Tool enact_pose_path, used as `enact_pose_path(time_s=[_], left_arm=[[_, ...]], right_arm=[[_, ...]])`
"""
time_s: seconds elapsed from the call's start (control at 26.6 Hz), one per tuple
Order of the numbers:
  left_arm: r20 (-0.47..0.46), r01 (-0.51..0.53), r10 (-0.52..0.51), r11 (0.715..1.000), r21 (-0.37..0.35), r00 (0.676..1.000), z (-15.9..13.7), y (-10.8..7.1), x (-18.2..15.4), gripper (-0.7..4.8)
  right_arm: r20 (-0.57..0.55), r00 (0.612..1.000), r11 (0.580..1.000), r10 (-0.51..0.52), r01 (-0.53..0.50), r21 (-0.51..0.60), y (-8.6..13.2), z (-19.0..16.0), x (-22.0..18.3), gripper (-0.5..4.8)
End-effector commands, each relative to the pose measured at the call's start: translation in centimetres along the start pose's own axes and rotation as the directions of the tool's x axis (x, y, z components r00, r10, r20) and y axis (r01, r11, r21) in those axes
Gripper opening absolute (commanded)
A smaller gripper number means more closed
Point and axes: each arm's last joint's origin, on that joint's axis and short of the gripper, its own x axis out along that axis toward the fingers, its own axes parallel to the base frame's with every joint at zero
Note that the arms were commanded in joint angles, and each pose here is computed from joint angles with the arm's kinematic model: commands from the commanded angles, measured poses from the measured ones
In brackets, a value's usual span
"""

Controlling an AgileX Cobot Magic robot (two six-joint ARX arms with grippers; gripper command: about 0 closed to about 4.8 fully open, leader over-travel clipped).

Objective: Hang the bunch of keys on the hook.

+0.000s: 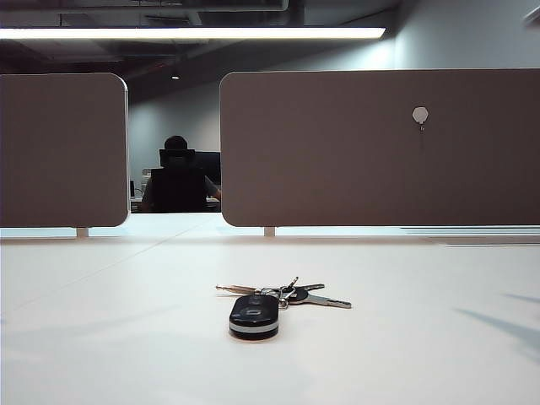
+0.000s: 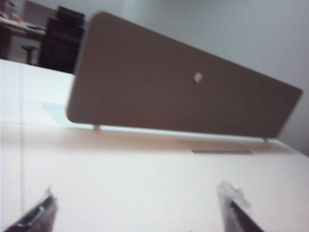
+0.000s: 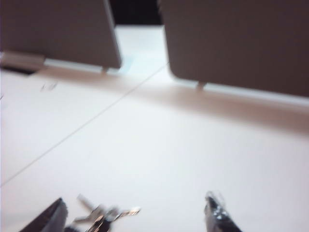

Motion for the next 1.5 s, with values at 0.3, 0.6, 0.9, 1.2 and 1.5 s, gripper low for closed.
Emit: enact_pose_path(time_s=[0.3, 0.6, 0.9, 1.2, 1.5], left_arm=[[-0.225, 0.124, -0.097, 0.986, 0.109, 0.97, 0.3, -1.5, 3.3, 4.79], [-0.348, 0.157, -0.113, 0.983, 0.099, 0.931, 0.5, -3.0, 6.5, 4.79], [-0.399, 0.172, -0.102, 0.975, 0.143, 0.911, 0.3, -3.1, 7.9, 4.79], [-0.399, 0.171, -0.096, 0.973, 0.157, 0.912, 0.3, -3.1, 8.0, 4.79], [-0.4, 0.17, -0.095, 0.973, 0.157, 0.912, 0.3, -3.1, 8.0, 4.79]], right_arm=[[-0.308, 0.932, 0.957, 0.191, -0.247, -0.153, 3.9, -1.3, 8.5, 3.71], [-0.455, 0.867, 0.966, 0.2, -0.251, -0.054, 4.4, -2.5, 14.1, 3.69], [-0.665, 0.732, 0.967, 0.147, -0.249, -0.061, 4.1, -5.5, 16.7, 3.69], [-0.721, 0.686, 0.94, 0.101, -0.302, -0.156, 3.8, -7.4, 17.6, 3.68], [-0.724, 0.682, 0.913, 0.102, -0.353, -0.203, 3.6, -8.6, 18.5, 3.48]])
